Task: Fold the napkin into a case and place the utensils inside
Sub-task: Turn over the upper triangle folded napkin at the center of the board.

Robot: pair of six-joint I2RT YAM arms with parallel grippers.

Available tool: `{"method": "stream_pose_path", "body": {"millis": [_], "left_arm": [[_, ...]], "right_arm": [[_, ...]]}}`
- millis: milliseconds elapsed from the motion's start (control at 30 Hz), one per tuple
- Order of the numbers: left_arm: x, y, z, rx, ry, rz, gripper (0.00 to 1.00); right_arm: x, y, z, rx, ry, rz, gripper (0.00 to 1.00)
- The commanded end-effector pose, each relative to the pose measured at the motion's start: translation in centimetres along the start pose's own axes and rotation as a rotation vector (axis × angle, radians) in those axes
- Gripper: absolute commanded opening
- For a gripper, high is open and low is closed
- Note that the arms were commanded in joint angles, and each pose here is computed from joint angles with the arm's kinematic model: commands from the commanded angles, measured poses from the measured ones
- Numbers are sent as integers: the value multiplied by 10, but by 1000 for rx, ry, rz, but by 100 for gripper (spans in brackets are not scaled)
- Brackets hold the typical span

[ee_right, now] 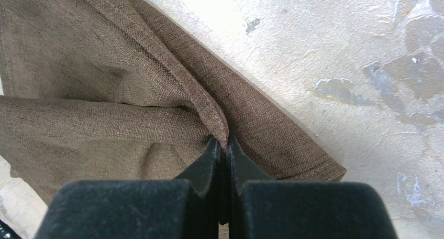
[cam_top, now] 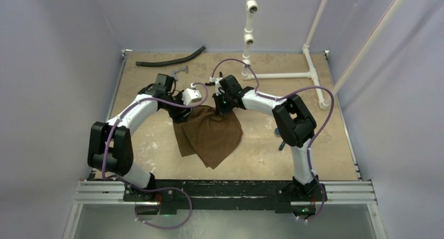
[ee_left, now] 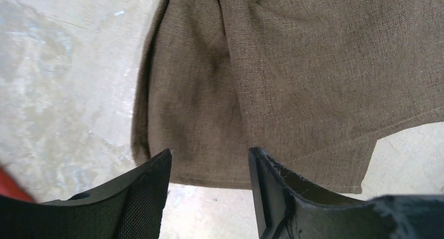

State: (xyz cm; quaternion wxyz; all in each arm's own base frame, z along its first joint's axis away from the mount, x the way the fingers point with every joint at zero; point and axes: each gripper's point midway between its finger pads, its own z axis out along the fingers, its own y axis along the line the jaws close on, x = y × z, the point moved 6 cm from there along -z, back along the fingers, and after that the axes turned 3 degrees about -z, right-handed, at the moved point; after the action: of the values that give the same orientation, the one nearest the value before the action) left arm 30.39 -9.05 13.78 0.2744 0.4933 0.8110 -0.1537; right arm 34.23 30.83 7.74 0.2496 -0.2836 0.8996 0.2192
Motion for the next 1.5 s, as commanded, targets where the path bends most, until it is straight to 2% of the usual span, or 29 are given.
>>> {"method": "stream_pose_path", "body": {"millis": [0, 100, 267, 400, 433, 533, 600, 733, 967, 1000, 1100, 1133, 1167, 1267, 1467], "left_arm": [[-2, 1, 15, 18, -26, -56, 57], [-3, -3, 17, 84, -6, -78, 54], [14, -6, 26, 126, 79, -90, 42], [8, -11, 24, 184, 61, -94, 29], [5, -12, 20, 191, 59, -89, 30], [2, -18, 10, 220, 52, -73, 50], [5, -22, 8, 237, 69, -72, 53], [13, -21, 14, 240, 104, -77, 53], [16, -27, 12, 302, 89, -118, 53], [16, -28, 11, 317, 83, -126, 52], [25, -29, 16, 327, 115, -141, 35], [30, -29, 19, 320, 134, -147, 33], [32, -27, 21, 308, 141, -151, 33], [32, -21, 23, 254, 125, -167, 42], [35, -19, 31, 249, 133, -189, 43]], "right_arm": [[-22, 9, -15, -38, -65, -39, 0], [-25, 10, -20, -34, -79, -49, 0], [-35, 11, -25, -27, -106, -60, 0], [-42, 13, -30, -26, -105, -70, 0], [-45, 13, -31, -25, -108, -74, 0], [-51, 14, -33, -25, -111, -84, 0], [-53, 15, -33, -30, -116, -88, 0], [-56, 17, -33, -39, -120, -91, 0], [-56, 18, -33, -43, -120, -94, 0], [-56, 18, -32, -44, -120, -96, 0], [-57, 19, -33, -43, -128, -98, 0], [-57, 19, -33, -44, -128, -97, 0], [-57, 19, -33, -44, -130, -98, 0], [-59, 21, -35, -47, -135, -101, 0], [-62, 24, -38, -57, -139, -110, 0]]}}
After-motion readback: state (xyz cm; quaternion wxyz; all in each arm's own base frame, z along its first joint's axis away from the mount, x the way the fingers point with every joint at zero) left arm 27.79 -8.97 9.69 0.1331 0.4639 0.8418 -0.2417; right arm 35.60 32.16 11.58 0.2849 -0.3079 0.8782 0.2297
